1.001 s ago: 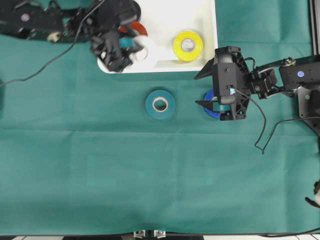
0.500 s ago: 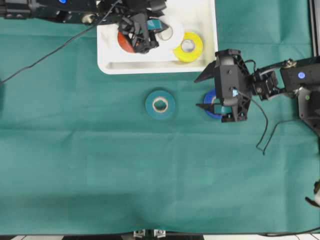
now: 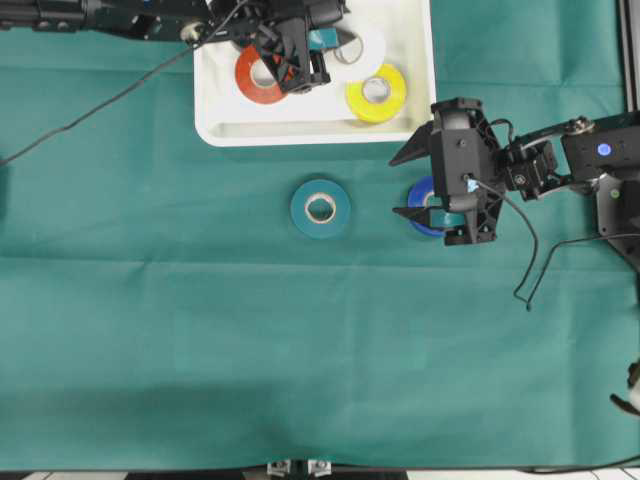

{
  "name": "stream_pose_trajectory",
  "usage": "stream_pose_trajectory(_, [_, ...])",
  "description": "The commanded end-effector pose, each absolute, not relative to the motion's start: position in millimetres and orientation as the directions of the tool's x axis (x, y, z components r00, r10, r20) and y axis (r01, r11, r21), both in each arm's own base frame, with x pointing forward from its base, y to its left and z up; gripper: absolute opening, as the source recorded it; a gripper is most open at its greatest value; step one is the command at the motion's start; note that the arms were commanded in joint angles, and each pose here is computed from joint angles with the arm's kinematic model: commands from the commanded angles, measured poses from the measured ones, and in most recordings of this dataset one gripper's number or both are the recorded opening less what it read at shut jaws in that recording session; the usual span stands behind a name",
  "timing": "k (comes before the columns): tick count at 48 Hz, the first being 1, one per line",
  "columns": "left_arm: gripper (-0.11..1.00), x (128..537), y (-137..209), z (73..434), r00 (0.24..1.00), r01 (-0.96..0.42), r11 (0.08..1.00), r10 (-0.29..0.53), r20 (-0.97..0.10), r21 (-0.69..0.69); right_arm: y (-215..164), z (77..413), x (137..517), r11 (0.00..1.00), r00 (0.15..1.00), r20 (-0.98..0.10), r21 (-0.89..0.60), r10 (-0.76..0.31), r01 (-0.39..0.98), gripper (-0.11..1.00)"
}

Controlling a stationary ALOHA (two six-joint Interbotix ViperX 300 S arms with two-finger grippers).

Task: Put the tape alternately from left to right into the white case.
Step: 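Lift the white roll and carry it into the tray's upper right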

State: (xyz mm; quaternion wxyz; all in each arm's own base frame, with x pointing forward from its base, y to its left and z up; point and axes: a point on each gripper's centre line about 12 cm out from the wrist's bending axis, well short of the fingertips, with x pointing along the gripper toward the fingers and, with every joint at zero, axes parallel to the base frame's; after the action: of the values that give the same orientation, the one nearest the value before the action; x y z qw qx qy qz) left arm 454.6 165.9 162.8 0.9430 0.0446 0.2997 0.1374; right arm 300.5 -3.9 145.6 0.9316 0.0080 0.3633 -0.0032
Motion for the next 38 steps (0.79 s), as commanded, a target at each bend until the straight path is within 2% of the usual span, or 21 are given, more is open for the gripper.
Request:
stream_pose_trajectory(1, [-0.02,459.0,169.9,182.5,0.81,-0.245,0.954,0.3,-0.504,0.175,-2.5,150.4,302.6,1.0,0.749,-0.662,0.018,0.006,0.007,0.8])
stream_pose_trajectory(15, [-0.02,460.0,170.3,184.2,0.812,-0.241,0.953,0.301,-0.5,0.182,-2.5,149.0,301.3,1.0,0.746,-0.665,0.017,0.006,0.006,0.8])
stream_pose_trajectory(18, [0.02,460.0,170.3,184.2,0.812,-0.242,0.953,0.301,-0.5,0.181,-2.5,149.0,301.3,1.0,0.746,-0.665,0.018,0.006,0.007,0.8])
stream_pose_trajectory(24, [0.25,459.5,169.3,183.8,0.812,-0.24,0.954,0.3,-0.501,0.182,-2.5,148.5,301.4,1.0,0.745,-0.667,0.018,0.006,0.007,0.8])
stream_pose_trajectory(34, [0.85,458.9,167.5,184.4,0.813,-0.237,0.954,0.297,-0.501,0.182,-2.5,149.0,301.3,1.0,0.746,-0.665,0.018,0.006,0.007,0.8])
stream_pose_trajectory(36, [0.88,458.9,167.5,184.4,0.813,-0.236,0.954,0.297,-0.501,0.184,-2.5,148.5,301.4,1.0,0.745,-0.667,0.018,0.006,0.007,0.8])
stream_pose_trajectory(38, [0.85,458.5,166.5,183.3,0.812,-0.234,0.955,0.296,-0.504,0.183,-2.5,148.5,301.4,1.0,0.745,-0.667,0.017,0.006,0.006,0.8])
